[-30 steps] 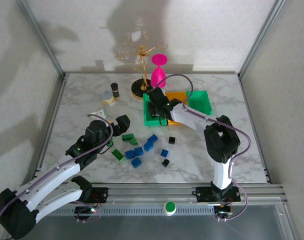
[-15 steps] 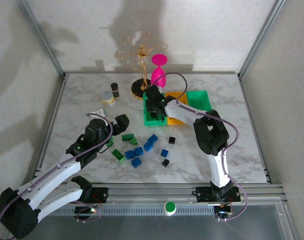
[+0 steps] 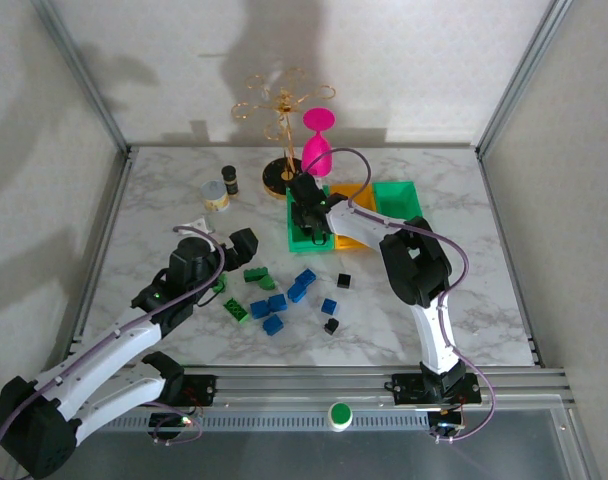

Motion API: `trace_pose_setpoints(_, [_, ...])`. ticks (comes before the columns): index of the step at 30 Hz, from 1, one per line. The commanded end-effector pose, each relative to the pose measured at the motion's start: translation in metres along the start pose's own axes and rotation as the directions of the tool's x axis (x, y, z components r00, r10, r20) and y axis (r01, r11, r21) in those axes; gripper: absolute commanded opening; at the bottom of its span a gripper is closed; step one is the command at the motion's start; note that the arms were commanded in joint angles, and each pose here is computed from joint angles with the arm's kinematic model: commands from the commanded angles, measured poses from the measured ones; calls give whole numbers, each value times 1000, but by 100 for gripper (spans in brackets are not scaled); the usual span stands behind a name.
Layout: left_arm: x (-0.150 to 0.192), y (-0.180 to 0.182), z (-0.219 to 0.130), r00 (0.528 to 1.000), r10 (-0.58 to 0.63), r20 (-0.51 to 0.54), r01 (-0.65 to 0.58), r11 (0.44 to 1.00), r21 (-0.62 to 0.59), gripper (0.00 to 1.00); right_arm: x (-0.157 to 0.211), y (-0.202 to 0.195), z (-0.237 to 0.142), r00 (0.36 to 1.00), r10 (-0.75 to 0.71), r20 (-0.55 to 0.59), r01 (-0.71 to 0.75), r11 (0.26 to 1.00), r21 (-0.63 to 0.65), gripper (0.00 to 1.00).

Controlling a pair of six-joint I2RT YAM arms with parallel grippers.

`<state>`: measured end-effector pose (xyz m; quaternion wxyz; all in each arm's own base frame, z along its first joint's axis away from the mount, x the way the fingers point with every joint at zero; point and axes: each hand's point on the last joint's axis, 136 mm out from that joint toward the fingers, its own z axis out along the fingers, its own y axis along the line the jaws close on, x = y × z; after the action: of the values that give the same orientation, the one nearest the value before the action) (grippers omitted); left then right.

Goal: Sort the legos into containers by color
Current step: Place the lego in the container.

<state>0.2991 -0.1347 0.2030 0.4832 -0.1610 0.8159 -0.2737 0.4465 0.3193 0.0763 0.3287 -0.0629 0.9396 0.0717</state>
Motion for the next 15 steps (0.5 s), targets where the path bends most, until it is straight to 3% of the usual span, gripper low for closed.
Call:
trace_pose_setpoints(1, [-4, -1, -3, 1000, 6, 15, -6, 1000, 16, 100, -21, -1, -16, 998, 7, 57, -7, 1000, 4, 42])
trace_pose_setpoints(7, [-8, -3, -6, 1000, 6, 21, -6, 1000, 23, 100, -27, 0, -25, 998, 11, 69, -10, 1000, -4, 44])
trace_pose_setpoints(15, [-9, -9, -13, 1000, 5, 17, -6, 999, 54, 100, -36, -3, -67, 992, 52, 113, -45, 997, -59, 46])
